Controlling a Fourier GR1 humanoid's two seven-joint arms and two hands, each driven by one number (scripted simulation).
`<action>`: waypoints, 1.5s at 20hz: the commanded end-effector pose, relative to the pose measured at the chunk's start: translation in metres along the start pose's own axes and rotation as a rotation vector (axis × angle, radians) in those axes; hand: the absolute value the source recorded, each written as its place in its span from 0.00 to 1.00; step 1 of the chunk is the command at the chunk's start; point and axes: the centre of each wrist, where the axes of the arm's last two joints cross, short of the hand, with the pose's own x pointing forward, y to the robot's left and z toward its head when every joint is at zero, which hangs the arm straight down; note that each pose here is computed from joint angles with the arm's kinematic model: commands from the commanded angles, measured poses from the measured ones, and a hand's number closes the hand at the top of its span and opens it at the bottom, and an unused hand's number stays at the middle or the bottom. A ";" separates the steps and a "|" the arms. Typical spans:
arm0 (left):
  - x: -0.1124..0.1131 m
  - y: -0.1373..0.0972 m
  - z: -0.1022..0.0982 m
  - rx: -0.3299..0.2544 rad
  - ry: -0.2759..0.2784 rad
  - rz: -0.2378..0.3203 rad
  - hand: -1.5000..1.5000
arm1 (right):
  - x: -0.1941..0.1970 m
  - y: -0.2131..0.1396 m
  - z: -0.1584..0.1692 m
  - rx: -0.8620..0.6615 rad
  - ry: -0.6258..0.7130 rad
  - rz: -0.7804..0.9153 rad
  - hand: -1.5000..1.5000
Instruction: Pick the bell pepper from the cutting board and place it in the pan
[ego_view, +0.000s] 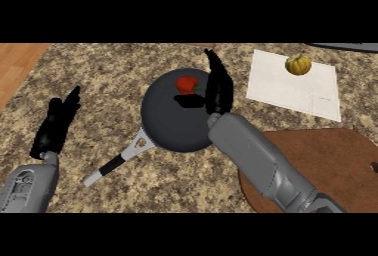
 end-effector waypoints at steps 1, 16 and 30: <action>0.000 0.011 0.000 0.009 0.015 0.000 0.50 | 0.000 -0.001 -0.001 -0.113 -0.031 -0.072 0.00; -0.030 0.030 0.028 0.122 0.112 0.008 0.50 | -0.050 -0.043 0.013 -0.215 0.026 -0.216 0.00; -0.043 0.044 0.036 0.119 0.111 0.029 0.50 | -0.103 -0.215 0.082 -0.123 0.021 -0.193 0.00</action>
